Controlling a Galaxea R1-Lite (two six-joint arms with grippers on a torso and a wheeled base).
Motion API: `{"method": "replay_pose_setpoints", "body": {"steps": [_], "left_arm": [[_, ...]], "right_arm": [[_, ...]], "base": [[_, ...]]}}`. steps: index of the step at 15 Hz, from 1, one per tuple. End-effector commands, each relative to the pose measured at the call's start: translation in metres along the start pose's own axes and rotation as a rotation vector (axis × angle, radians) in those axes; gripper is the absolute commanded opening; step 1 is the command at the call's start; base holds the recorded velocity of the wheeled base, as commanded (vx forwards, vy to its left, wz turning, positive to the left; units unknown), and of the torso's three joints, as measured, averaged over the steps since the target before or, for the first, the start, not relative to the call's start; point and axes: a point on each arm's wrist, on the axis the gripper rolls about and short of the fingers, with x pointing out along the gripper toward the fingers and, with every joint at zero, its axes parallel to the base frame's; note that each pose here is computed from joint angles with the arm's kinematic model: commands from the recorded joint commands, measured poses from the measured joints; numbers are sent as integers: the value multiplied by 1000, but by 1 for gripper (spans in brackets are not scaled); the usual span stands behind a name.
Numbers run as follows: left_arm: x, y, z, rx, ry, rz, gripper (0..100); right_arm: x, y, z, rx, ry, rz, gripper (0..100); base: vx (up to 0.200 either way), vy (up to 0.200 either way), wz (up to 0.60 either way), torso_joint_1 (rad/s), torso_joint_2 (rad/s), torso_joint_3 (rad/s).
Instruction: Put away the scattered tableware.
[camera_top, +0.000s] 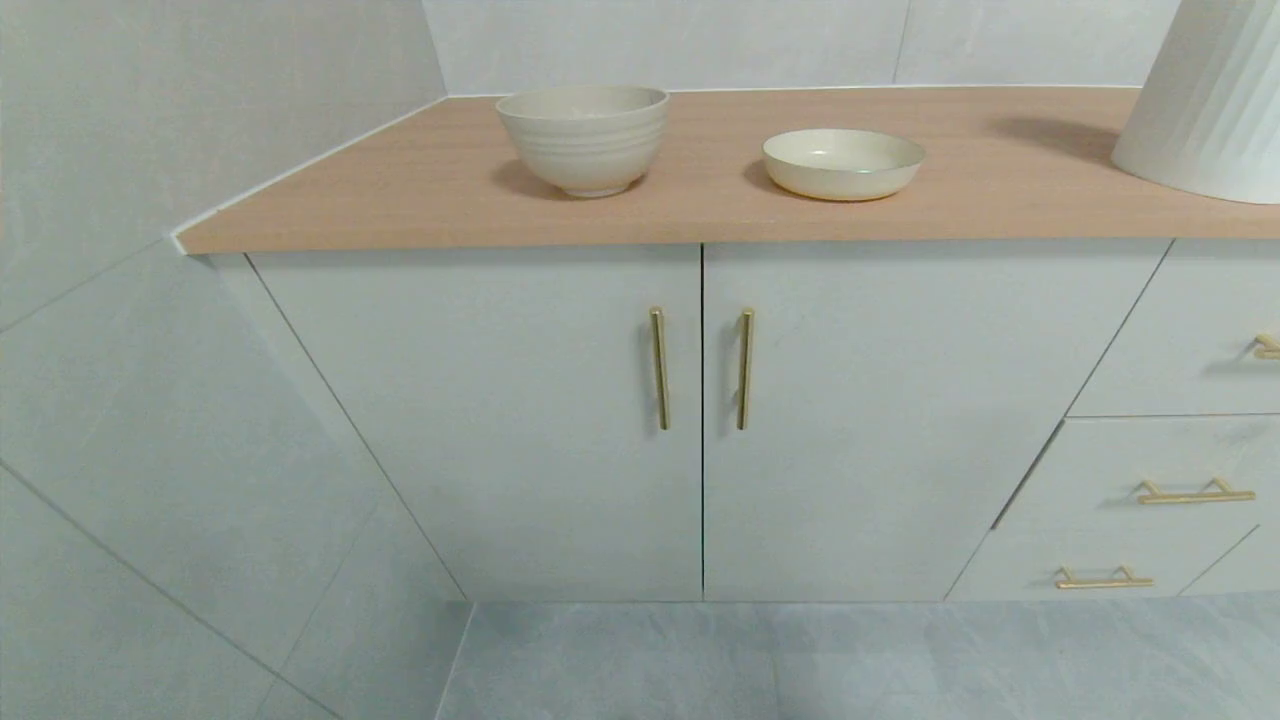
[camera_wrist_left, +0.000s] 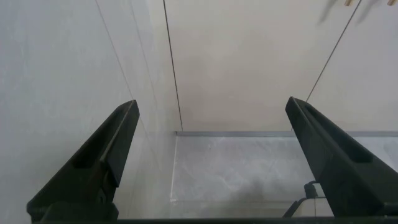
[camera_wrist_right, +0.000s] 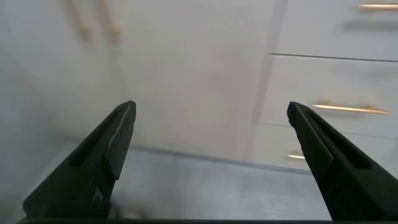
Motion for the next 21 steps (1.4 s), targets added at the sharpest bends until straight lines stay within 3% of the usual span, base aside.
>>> {"method": "replay_pose_setpoints", "body": {"steps": [1,2,3,5,9,12,14,16,21], "left_arm": [[0,0,0,0,-1,0,100],[0,0,0,0,1,0,100],[0,0,0,0,2,0,100],[0,0,0,0,2,0,100],[0,0,0,0,2,0,100],[0,0,0,0,1,0,100],[0,0,0,0,1,0,100],[0,0,0,0,2,0,100],[0,0,0,0,1,0,100]], "right_arm": [[25,0,31,44,154,167,100],[33,-1,35,56,194,195,100],[66,-3,51,97,322,286,100],[111,0,71,120,437,398,100],[196,47,86,70,574,598,100],[249,69,74,82,543,617,100],[295,92,67,170,455,630,100],[319,107,69,181,416,648,100],[363,133,49,203,407,667,100]], "base": [[0,0,0,0,0,0],[0,0,0,0,0,0],[0,0,0,0,0,0],[0,0,0,0,0,0],[0,0,0,0,0,0],[0,0,0,0,0,0],[0,0,0,0,0,0],[0,0,0,0,0,0],[0,0,0,0,0,0]]}}
